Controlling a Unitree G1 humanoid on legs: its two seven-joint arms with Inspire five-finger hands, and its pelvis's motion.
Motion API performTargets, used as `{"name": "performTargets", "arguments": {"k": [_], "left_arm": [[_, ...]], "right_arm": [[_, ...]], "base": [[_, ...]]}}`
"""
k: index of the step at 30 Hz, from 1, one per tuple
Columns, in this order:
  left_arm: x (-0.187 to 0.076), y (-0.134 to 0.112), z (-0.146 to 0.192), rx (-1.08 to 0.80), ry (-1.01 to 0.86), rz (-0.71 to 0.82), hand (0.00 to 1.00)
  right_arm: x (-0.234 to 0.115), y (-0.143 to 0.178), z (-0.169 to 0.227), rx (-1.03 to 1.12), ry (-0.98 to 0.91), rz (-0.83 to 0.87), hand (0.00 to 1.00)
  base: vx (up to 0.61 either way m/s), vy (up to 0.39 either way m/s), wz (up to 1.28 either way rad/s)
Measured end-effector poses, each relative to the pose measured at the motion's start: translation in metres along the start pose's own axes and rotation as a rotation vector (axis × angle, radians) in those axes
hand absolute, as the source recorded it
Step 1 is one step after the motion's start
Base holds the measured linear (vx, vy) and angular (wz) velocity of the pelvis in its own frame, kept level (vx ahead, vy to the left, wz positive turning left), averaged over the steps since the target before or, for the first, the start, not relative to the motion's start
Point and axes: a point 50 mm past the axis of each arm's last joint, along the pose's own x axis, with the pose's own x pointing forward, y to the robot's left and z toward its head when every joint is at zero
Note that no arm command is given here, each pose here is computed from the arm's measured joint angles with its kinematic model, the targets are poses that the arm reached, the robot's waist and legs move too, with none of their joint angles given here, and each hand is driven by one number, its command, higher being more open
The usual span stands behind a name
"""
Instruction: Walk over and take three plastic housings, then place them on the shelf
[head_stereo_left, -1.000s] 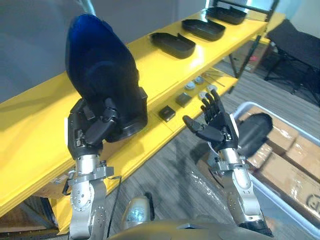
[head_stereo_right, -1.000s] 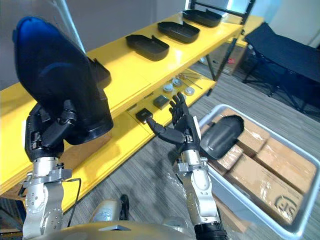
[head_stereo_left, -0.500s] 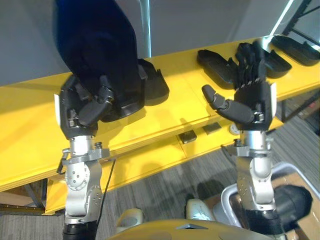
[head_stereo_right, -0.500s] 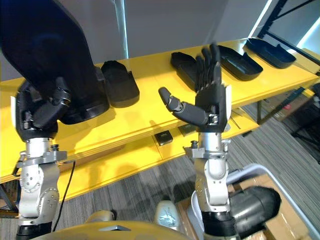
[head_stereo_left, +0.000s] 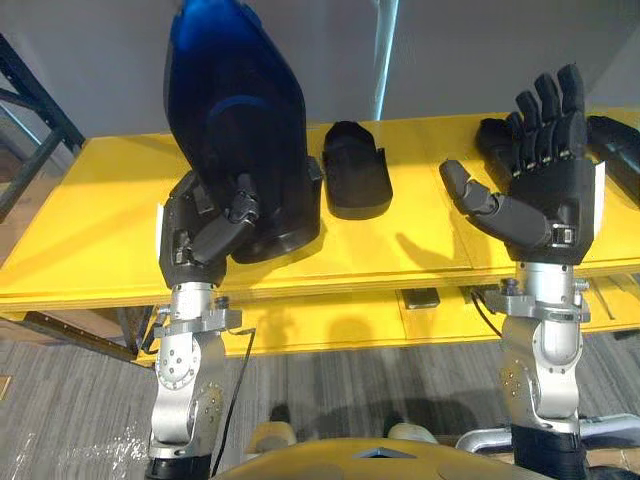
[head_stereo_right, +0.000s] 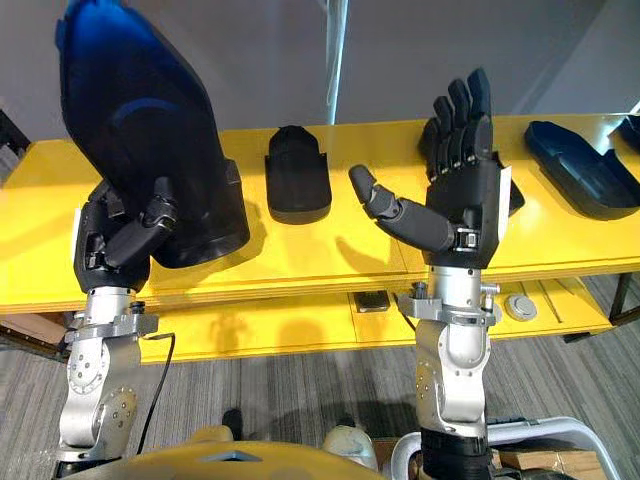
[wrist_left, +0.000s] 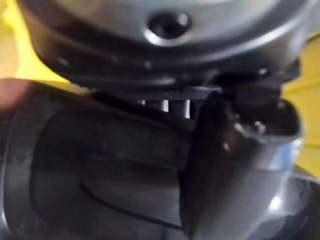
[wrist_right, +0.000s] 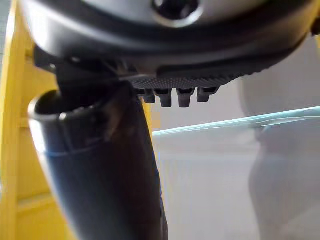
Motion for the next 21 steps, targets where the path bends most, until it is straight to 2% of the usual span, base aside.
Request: {"name": "performTargets", "arguments": {"k": [5, 9, 12, 15, 19, 21], "left_arm": [[-0.001, -0.001, -0.002, -0.032, 0.007, 0.001, 0.00], [-0.003, 0.002, -0.011, -0.027, 0.040, 0.035, 0.00], [-0.002, 0.005, -0.017, 0.076, 0.061, 0.038, 0.00], [0.003, 0.009, -0.017, 0.145, 0.075, -0.036, 0.00], [0.006, 0.015, -0.011, 0.200, 0.061, -0.048, 0.00], [0.016, 0.011, -0.002, 0.197, 0.014, -0.060, 0.00]], "right_arm": [[0.000, -0.012, -0.001, -0.013, 0.002, -0.045, 1.00], [0.004, -0.007, -0.007, 0.035, 0.018, -0.015, 1.00], [-0.003, -0.005, -0.011, 0.133, 0.015, -0.063, 1.00], [-0.009, -0.002, -0.015, 0.176, 0.012, -0.152, 1.00], [-0.016, 0.010, -0.024, 0.153, 0.068, -0.142, 1.00], [-0.016, 0.014, -0.025, 0.168, 0.069, -0.130, 1.00]], "base": [[-0.03, 0.102, 0.40], [-0.04, 0.257, -0.64], [0.12, 0.470, -0.29], [0.18, 0.302, 0.41], [0.17, 0.173, -0.07], [0.13, 0.001, -0.03]]}}
